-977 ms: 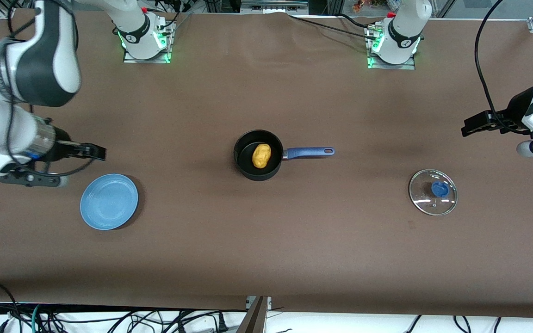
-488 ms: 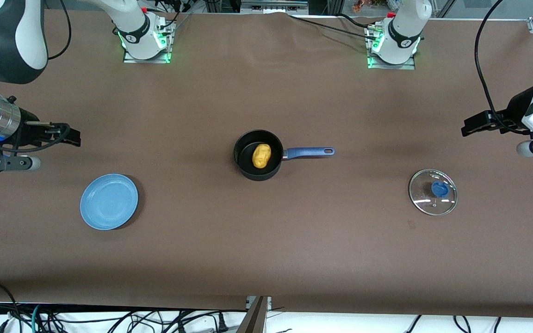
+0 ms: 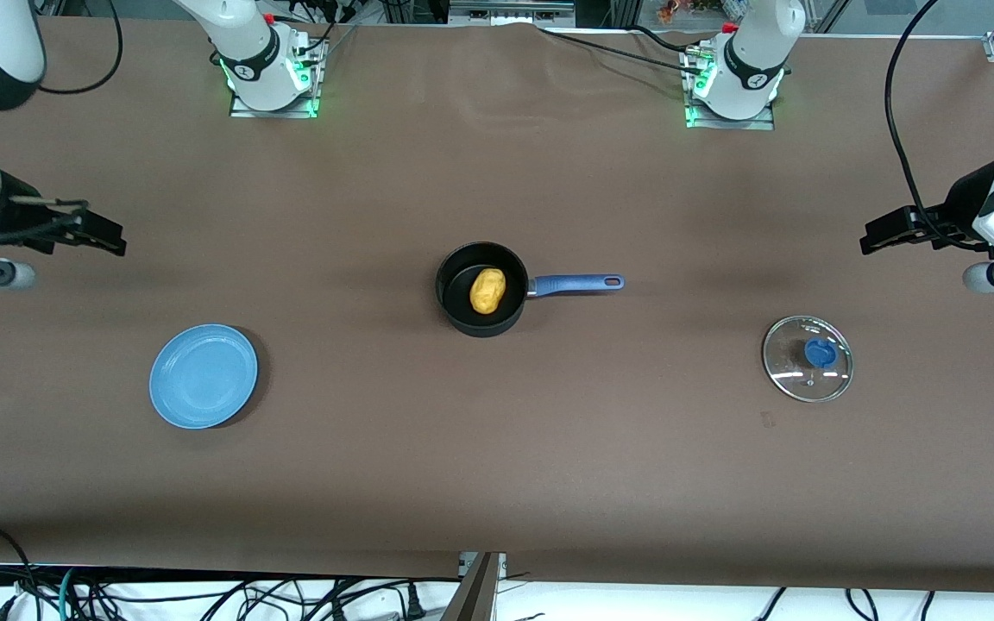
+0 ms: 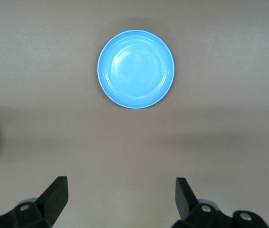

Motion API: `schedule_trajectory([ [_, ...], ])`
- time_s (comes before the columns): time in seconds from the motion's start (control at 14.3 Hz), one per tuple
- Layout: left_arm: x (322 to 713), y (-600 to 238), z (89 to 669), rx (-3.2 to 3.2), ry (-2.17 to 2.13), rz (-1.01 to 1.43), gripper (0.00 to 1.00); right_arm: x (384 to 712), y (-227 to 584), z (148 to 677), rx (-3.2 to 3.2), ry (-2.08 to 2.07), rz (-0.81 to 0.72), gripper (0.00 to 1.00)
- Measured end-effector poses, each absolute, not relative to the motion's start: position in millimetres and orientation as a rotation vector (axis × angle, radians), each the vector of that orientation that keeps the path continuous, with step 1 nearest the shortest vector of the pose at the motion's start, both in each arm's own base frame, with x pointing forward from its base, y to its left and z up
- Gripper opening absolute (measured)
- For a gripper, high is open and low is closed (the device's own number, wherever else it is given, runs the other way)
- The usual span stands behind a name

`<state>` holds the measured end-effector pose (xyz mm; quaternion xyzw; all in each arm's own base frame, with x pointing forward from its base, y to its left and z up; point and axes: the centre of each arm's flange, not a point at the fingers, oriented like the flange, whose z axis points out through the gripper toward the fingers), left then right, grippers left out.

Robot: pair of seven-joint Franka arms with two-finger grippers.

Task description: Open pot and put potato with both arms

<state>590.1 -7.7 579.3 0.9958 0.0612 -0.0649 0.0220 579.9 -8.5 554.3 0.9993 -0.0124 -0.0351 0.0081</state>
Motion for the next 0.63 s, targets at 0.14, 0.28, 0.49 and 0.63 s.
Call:
schedule_trajectory([
  [0.14, 590, -8, 579, 3.086, 0.184, -0.201, 1.0, 566, -15, 566, 3.125, -0.057, -0.091, 1.0],
  [0.28, 590, -8, 579, 3.087, 0.182, -0.201, 1.0, 557, -16, 576, 3.124, -0.06, -0.095, 1.0],
  [0.49, 590, -8, 579, 3.087, 0.179, -0.201, 1.0, 556, -15, 577, 3.12, -0.056, -0.097, 1.0],
  [0.63, 590, -8, 579, 3.088, 0.178, -0.201, 1.0, 556, -14, 575, 3.119, -0.054, -0.101, 1.0],
])
